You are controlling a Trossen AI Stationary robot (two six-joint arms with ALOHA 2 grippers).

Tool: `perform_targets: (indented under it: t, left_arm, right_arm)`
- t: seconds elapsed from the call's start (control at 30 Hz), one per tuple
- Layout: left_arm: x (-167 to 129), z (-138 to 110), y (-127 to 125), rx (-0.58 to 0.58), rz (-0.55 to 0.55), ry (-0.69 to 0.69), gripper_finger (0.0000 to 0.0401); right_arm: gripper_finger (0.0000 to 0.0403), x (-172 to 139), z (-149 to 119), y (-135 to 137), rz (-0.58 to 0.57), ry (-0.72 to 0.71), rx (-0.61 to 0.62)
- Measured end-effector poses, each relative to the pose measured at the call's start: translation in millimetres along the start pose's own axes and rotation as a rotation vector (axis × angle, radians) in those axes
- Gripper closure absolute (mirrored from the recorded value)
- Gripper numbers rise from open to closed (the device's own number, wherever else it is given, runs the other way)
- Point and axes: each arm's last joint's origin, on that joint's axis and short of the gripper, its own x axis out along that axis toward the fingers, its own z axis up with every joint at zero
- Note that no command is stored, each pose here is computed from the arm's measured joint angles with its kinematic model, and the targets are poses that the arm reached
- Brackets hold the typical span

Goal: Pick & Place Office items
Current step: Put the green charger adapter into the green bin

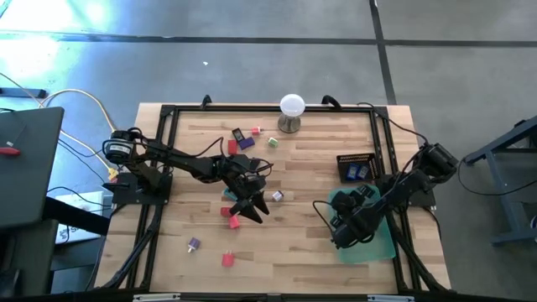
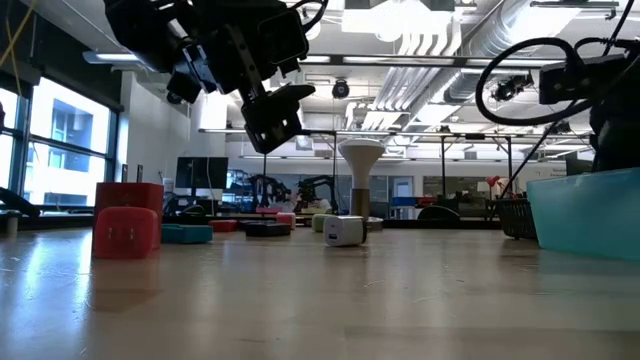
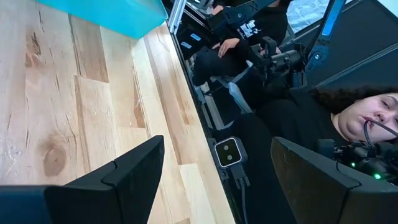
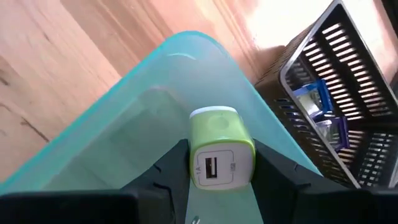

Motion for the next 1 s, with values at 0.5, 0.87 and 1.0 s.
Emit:
perform_targets:
  t: [0.5, 0.87, 1.0]
  left_arm:
    - [0.9, -0.3, -0.5, 0.001, 0.011, -0.007, 0.0113]
    - [0.9, -0.2, -0.3, 0.001, 0.018, -0.011, 0.0113]
    - [0.9, -0.3, -0.2, 0.000, 0.019, -0.011, 0.0113]
  right_arm:
    - [0.0270, -0.4, -3.8, -7.3, -0.057, 0.095, -0.056]
    - [0.0270, -2.2, -5.3, -1.2, -0.004, 0.055, -0.045]
    - [0.0270, -2.2, -5.5, -2.0, -0.011, 0.056, -0.044]
